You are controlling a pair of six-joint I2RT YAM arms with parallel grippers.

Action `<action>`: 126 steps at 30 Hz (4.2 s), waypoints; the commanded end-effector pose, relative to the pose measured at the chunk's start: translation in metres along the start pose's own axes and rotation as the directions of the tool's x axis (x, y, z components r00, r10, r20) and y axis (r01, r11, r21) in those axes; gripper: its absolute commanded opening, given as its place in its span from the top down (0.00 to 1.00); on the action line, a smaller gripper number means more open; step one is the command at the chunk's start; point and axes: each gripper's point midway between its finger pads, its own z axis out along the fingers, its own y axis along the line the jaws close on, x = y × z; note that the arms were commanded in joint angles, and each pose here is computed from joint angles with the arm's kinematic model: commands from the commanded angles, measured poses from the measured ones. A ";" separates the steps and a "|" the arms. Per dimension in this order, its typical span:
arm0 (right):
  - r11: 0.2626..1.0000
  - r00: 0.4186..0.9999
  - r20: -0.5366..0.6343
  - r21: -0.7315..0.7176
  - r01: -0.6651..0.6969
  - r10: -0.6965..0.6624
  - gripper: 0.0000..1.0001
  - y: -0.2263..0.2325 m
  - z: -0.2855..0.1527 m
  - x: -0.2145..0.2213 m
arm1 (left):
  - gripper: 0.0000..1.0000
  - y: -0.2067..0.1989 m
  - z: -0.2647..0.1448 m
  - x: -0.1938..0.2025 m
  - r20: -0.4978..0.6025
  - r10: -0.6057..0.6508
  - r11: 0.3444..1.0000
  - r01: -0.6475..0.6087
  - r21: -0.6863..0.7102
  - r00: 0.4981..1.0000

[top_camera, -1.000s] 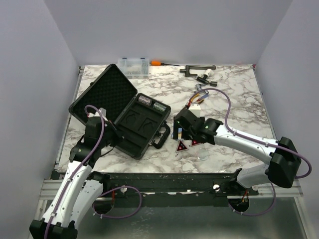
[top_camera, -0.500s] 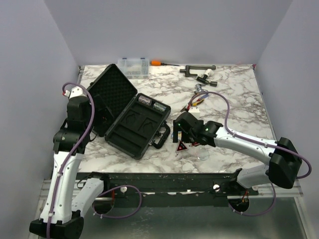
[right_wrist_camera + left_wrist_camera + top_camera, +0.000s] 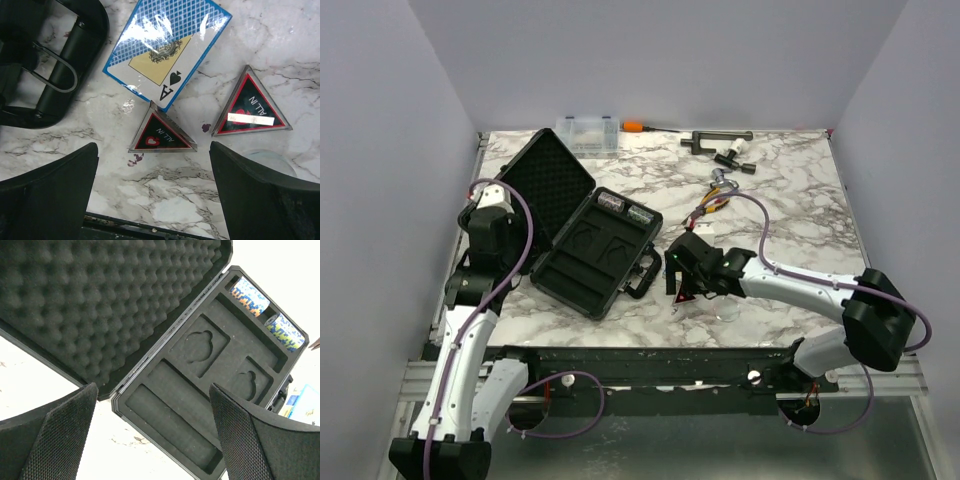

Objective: Pack up texas hold em set

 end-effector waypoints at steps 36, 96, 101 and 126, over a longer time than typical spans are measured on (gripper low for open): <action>0.896 0.968 0.017 0.375 -0.237 0.249 0.05 -0.020 0.081 -0.040 | 0.11 -0.103 -0.030 0.031 0.093 0.119 0.800 -0.151 0.581 0.989; 0.872 0.890 0.137 -0.312 -0.377 0.434 0.57 0.069 -0.081 -0.149 | 0.26 -0.260 -0.061 0.070 -0.324 0.026 0.433 0.281 0.856 0.946; 0.865 0.890 0.130 -0.331 -0.377 0.437 0.57 0.068 -0.089 -0.147 | 0.32 -0.264 -0.045 0.068 -0.338 -0.007 0.485 0.298 0.822 0.941; 0.851 0.877 0.154 -0.364 -0.378 0.455 0.30 0.061 -0.114 -0.150 | 1.00 -0.287 -0.053 0.079 -0.341 0.064 0.455 0.277 0.846 0.938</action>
